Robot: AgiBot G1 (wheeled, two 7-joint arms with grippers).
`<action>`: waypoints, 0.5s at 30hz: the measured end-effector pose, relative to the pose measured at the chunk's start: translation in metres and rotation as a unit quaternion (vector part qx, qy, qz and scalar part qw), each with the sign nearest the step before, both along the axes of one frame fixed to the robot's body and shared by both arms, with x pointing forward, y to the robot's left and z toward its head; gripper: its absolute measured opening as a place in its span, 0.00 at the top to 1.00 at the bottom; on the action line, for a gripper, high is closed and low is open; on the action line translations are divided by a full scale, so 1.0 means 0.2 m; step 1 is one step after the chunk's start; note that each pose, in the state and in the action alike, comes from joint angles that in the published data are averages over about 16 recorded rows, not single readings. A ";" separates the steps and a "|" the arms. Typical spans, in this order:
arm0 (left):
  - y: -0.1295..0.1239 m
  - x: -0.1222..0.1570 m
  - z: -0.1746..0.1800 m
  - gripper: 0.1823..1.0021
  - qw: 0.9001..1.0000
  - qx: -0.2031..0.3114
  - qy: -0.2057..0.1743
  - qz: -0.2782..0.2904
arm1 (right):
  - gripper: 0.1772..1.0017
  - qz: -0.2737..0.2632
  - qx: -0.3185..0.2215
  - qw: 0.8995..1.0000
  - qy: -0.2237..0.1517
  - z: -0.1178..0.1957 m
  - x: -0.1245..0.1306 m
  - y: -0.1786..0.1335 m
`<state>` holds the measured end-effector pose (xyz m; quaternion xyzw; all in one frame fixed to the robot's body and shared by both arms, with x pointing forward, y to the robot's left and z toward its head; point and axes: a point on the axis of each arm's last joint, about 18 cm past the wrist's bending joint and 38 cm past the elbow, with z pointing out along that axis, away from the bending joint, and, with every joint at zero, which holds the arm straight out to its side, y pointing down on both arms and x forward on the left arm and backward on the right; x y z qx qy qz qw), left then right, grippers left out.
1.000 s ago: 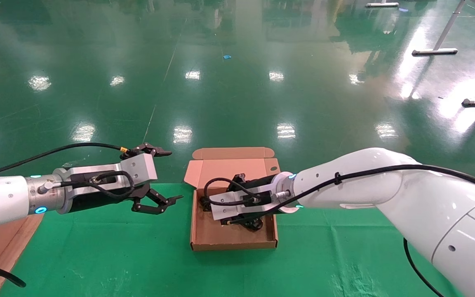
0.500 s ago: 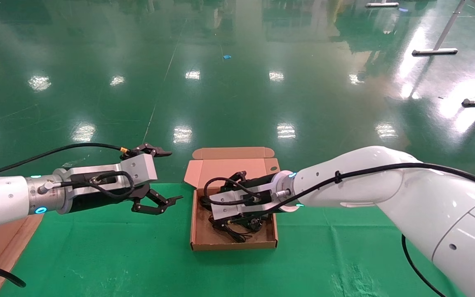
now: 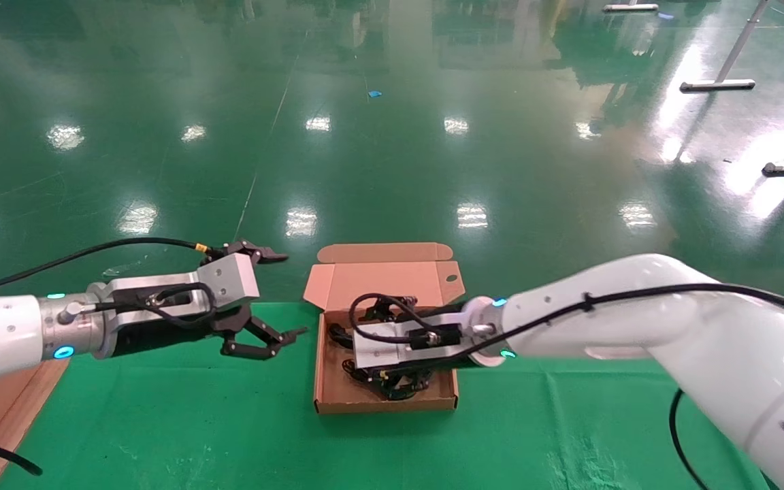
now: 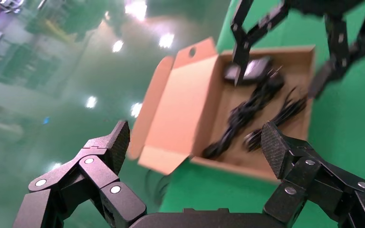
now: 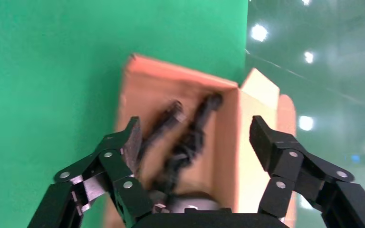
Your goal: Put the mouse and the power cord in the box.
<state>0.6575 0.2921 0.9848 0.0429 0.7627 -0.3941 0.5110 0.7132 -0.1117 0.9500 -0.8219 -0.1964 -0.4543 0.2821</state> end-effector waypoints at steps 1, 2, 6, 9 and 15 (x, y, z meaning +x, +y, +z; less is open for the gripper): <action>0.00 -0.01 0.00 0.00 1.000 -0.006 0.004 -0.005 | 0.27 0.002 0.012 1.000 0.010 -0.01 -0.01 -0.01; -0.01 -0.02 0.00 0.00 1.000 -0.012 0.008 -0.010 | 0.25 0.004 0.024 1.000 0.020 -0.02 -0.03 -0.02; -0.02 -0.08 -0.01 0.00 0.998 -0.039 0.027 -0.034 | 0.15 0.014 0.075 0.995 0.058 -0.04 -0.09 -0.08; -0.03 -0.13 -0.01 0.00 0.996 -0.057 0.039 -0.051 | 0.10 0.023 0.111 0.990 0.084 -0.05 -0.14 -0.13; -0.05 -0.22 -0.01 0.00 0.990 -0.089 0.062 -0.085 | 0.03 0.040 0.173 0.976 0.126 -0.04 -0.24 -0.23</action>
